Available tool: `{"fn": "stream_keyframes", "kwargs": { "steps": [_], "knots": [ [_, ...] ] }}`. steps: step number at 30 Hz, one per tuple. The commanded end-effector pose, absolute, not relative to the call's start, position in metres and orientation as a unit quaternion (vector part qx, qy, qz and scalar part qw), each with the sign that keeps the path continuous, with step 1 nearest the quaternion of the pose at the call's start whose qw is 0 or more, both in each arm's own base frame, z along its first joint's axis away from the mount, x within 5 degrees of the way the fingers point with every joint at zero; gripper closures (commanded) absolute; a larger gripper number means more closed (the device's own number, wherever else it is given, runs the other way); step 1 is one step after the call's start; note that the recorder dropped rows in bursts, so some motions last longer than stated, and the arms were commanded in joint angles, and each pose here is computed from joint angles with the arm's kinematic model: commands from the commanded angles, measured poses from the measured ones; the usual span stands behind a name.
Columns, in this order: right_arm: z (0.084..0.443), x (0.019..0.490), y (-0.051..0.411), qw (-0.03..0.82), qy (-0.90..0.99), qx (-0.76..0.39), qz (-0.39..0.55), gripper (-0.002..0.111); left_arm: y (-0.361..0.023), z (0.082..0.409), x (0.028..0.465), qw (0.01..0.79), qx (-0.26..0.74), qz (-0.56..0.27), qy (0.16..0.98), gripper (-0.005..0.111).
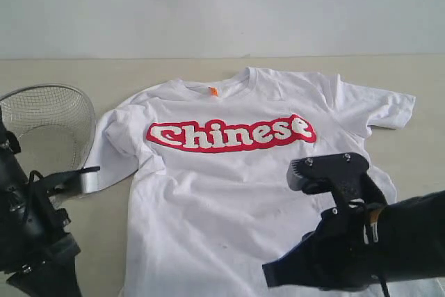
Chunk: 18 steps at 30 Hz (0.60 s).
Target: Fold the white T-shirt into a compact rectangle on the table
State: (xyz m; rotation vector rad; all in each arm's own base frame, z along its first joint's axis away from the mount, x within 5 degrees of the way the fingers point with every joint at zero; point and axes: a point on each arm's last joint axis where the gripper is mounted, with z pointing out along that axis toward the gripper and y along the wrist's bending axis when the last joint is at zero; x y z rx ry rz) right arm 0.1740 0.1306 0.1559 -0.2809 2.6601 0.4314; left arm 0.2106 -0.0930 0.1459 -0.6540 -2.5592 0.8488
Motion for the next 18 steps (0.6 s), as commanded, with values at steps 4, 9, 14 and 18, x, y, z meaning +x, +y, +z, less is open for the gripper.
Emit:
{"fn": "stream_keyframes", "kwargs": {
  "steps": [4,9,14,18],
  "knots": [
    [0.203,0.240,0.092,0.258,0.956,-0.034,0.134,0.108,-0.117,0.196,0.217,-0.009,-0.239,0.448,-0.862,0.102],
    [0.240,0.301,0.044,0.276,0.954,0.031,0.113,0.108,-0.124,0.218,0.212,-0.105,-0.244,0.514,-0.816,0.102],
    [0.251,0.370,0.006,0.260,0.959,0.054,0.101,0.108,-0.125,0.226,0.203,-0.154,-0.248,0.536,-0.792,0.102],
    [0.235,0.415,-0.007,0.229,0.967,0.056,0.099,0.108,-0.125,0.227,0.198,-0.172,-0.252,0.542,-0.783,0.102]
  ]
}}
